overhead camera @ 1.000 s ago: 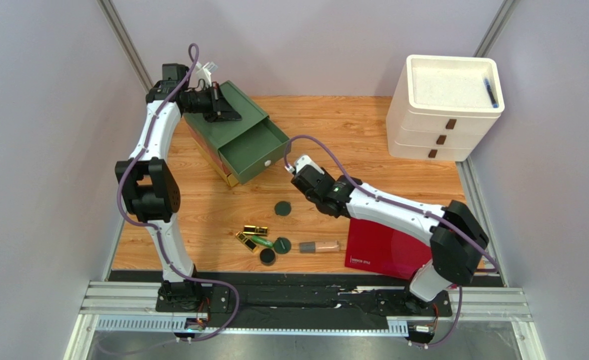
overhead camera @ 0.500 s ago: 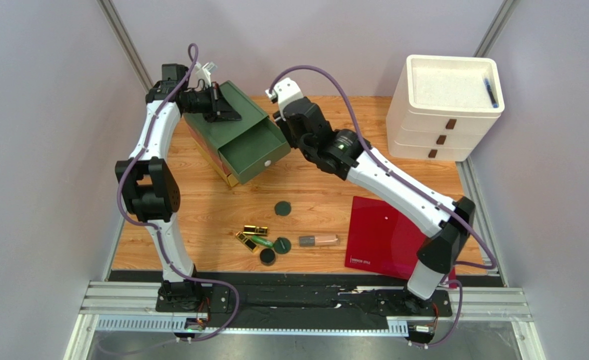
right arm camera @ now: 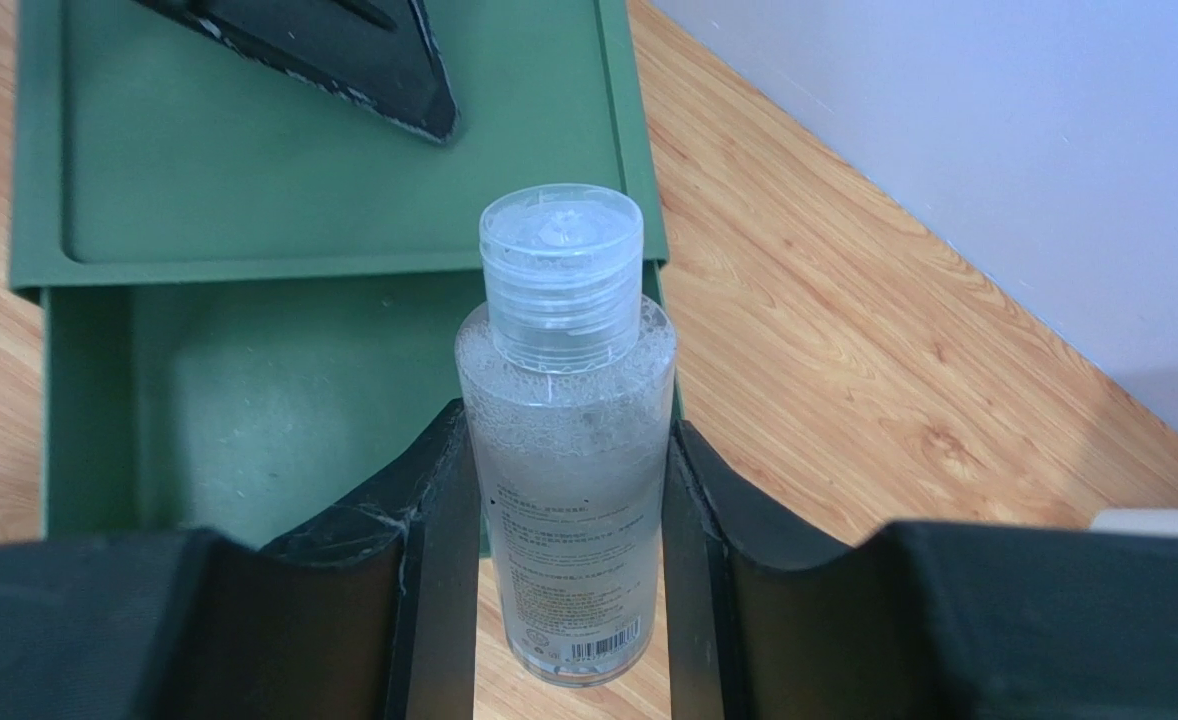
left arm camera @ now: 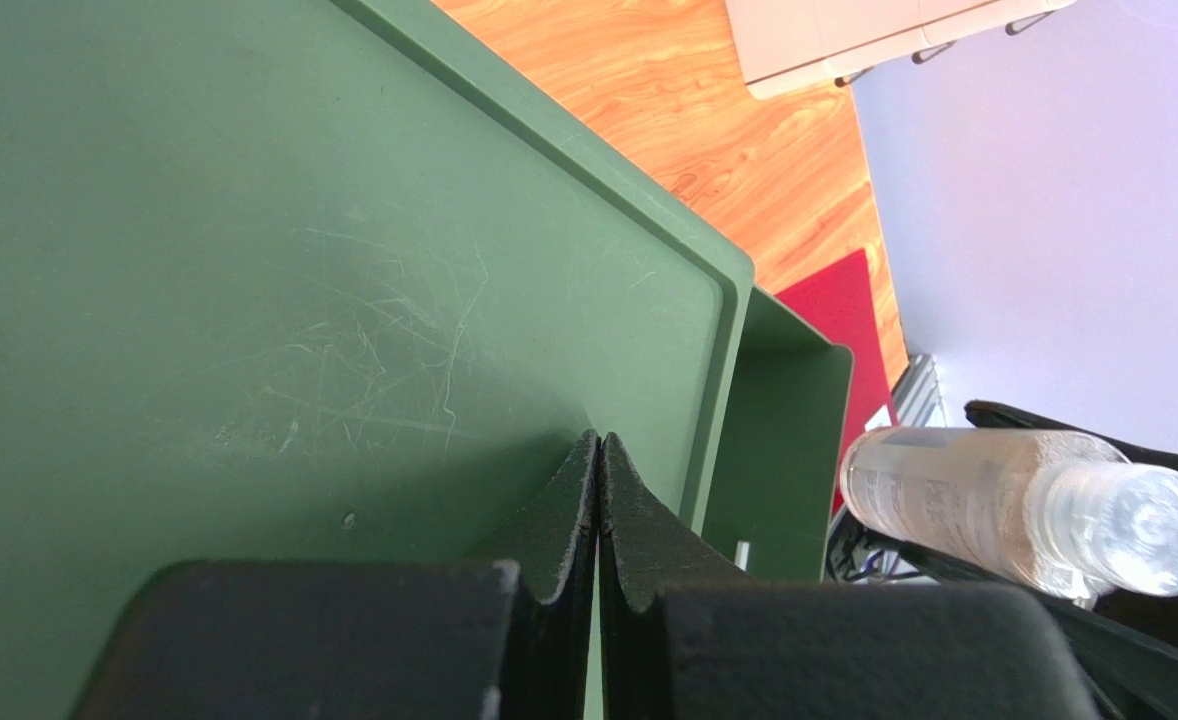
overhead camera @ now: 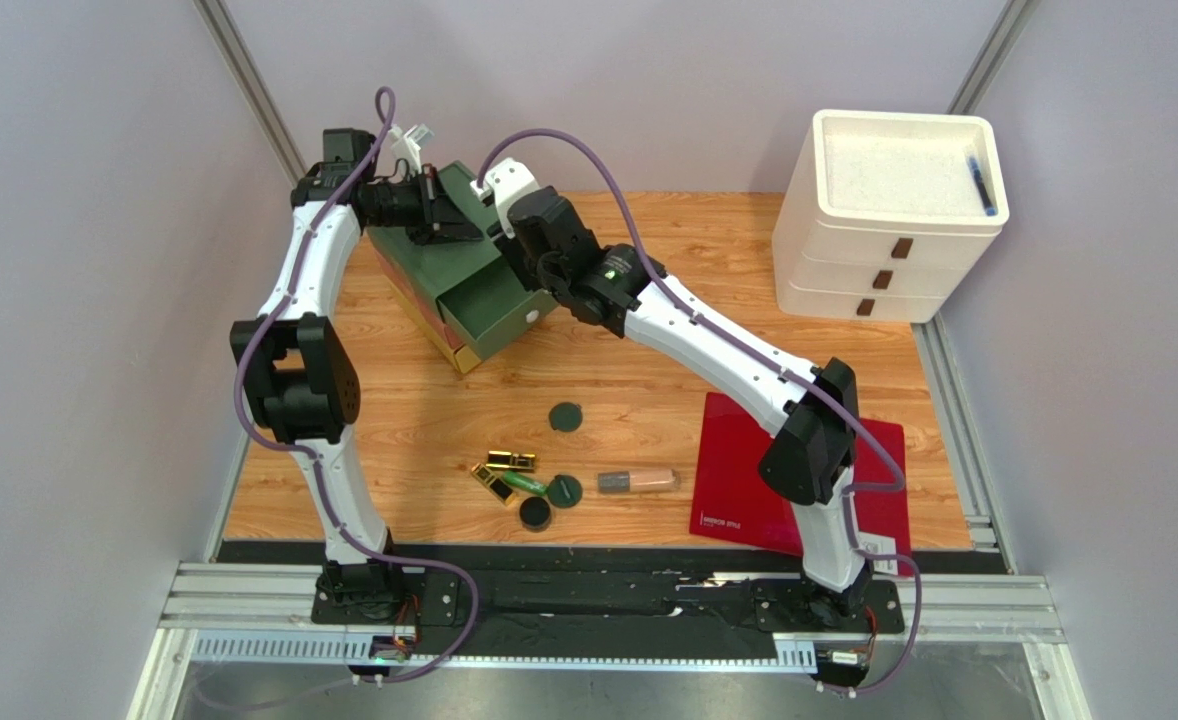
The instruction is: Organize the makeup
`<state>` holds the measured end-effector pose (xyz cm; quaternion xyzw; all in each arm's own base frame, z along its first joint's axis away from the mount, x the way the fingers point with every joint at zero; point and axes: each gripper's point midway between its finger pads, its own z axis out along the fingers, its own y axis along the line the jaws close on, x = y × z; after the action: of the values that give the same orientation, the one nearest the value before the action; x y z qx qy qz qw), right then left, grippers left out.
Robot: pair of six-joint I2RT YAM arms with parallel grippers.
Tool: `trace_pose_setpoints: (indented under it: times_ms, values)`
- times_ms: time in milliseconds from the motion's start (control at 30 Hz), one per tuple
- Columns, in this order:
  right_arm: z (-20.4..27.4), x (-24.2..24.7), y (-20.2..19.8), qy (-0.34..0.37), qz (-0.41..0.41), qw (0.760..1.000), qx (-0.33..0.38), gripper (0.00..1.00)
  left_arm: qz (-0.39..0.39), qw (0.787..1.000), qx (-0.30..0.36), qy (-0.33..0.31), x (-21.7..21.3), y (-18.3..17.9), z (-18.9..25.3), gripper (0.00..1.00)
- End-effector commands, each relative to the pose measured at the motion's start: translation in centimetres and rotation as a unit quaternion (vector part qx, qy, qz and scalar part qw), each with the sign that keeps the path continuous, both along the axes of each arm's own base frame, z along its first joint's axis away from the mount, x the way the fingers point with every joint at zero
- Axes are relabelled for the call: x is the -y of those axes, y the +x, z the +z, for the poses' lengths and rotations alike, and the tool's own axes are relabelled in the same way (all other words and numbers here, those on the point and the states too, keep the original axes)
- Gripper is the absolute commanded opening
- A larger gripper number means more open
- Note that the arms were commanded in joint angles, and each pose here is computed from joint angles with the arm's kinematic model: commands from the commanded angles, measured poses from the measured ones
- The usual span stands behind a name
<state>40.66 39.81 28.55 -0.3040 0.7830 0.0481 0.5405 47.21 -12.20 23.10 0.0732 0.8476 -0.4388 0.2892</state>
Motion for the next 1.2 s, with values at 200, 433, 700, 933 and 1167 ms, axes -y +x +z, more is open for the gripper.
trace_pose_setpoints:
  times_ms: [200,433,700,933,1167]
  values:
    - [5.7,-2.2,0.6,0.103,0.01,0.994,0.041,0.0,0.03,0.989,-0.114,0.087,-2.4,-0.9,-9.4,0.0]
    - [4.6,-3.9,0.7,0.13,0.023,0.991,0.018,0.02,0.027,0.989,-0.116,0.089,-2.4,-1.1,-9.5,0.0]
    - [1.8,-4.6,0.2,0.125,0.031,0.991,-0.018,0.43,0.026,0.989,-0.115,0.09,-2.5,-1.1,-9.5,0.0]
    - [2.8,-4.1,0.0,0.12,0.034,0.992,-0.007,0.92,0.029,0.989,-0.118,0.088,-2.4,-0.9,-9.6,0.0]
    - [3.8,-3.2,0.4,0.121,0.011,0.993,0.009,0.93,0.028,0.989,-0.116,0.089,-2.4,-0.9,-9.5,0.0]
